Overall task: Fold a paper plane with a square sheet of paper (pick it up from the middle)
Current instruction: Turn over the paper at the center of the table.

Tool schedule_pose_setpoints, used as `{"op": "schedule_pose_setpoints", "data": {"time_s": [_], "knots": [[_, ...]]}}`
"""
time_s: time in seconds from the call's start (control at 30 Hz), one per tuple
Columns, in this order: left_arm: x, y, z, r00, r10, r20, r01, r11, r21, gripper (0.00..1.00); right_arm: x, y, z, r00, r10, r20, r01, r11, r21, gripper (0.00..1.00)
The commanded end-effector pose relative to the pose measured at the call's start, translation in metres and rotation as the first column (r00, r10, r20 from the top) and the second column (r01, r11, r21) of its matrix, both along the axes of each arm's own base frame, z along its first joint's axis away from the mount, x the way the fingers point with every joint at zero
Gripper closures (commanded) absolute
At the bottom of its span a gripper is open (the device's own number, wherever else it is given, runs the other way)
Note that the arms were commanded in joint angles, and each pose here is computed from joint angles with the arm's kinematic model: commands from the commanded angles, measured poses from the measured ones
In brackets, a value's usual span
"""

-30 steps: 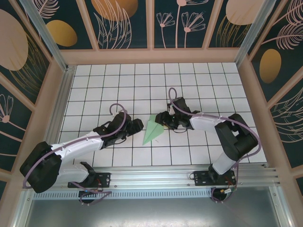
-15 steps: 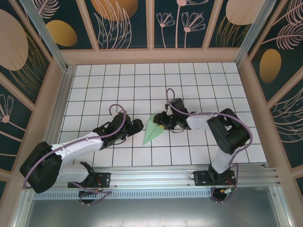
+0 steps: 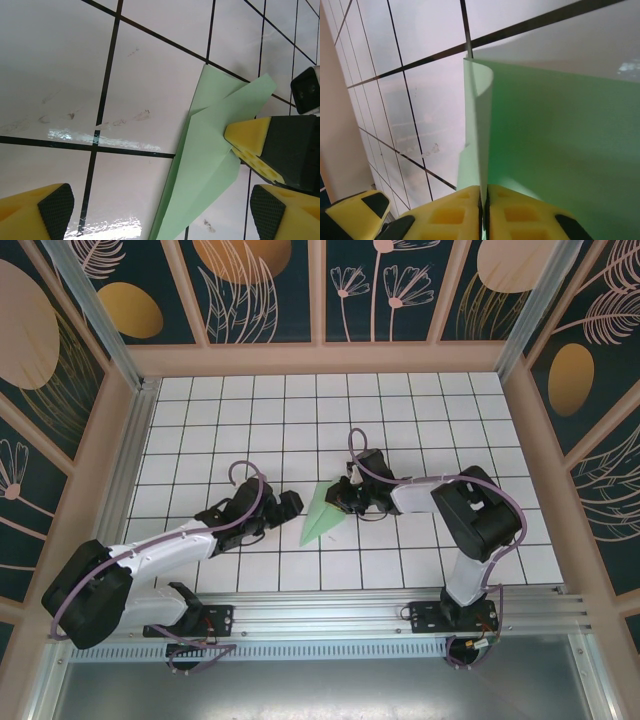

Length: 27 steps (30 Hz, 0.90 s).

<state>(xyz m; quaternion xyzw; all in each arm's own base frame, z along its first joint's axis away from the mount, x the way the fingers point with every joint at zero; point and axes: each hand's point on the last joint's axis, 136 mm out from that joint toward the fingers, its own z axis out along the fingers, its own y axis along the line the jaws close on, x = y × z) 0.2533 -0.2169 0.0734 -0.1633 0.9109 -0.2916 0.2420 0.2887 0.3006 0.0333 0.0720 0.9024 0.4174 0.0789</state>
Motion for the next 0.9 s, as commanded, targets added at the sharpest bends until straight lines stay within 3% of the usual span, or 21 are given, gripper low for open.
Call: {"op": "schedule_pose_setpoints", "data": {"time_s": [0.0, 0.23, 0.43, 0.53, 0.67, 0.87], "knots": [[0.003, 0.001, 0.002, 1.000, -0.009, 0.001, 0.009, 0.999, -0.043, 0.06, 0.004, 0.000, 0.016, 0.998, 0.015, 0.059, -0.013, 1.000, -0.025, 0.92], [0.026, 0.017, 0.011, 1.000, -0.009, 0.020, 0.010, 0.997, -0.071, 0.04, 0.017, -0.049, 0.051, 0.980, 0.068, 0.186, 0.005, 0.930, -0.367, 0.95], [0.058, 0.039, 0.025, 0.998, 0.028, 0.064, -0.025, 0.998, -0.054, 0.02, 0.029, -0.104, 0.093, 0.958, 0.118, 0.260, 0.083, 0.754, -0.651, 0.96], [0.073, 0.051, 0.030, 0.995, 0.053, 0.080, -0.049, 0.998, -0.048, 0.02, 0.036, -0.132, 0.107, 0.957, 0.122, 0.264, 0.133, 0.624, -0.770, 0.96], [0.092, 0.068, 0.039, 0.989, 0.102, 0.111, -0.097, 0.994, -0.047, 0.01, 0.047, -0.163, 0.122, 0.953, 0.120, 0.277, 0.209, 0.400, -0.893, 0.96], [0.120, 0.093, 0.066, 0.974, 0.153, 0.164, -0.146, 0.988, -0.053, 0.01, 0.055, -0.170, 0.102, 0.958, 0.172, 0.229, 0.221, 0.063, -0.973, 0.95]]}}
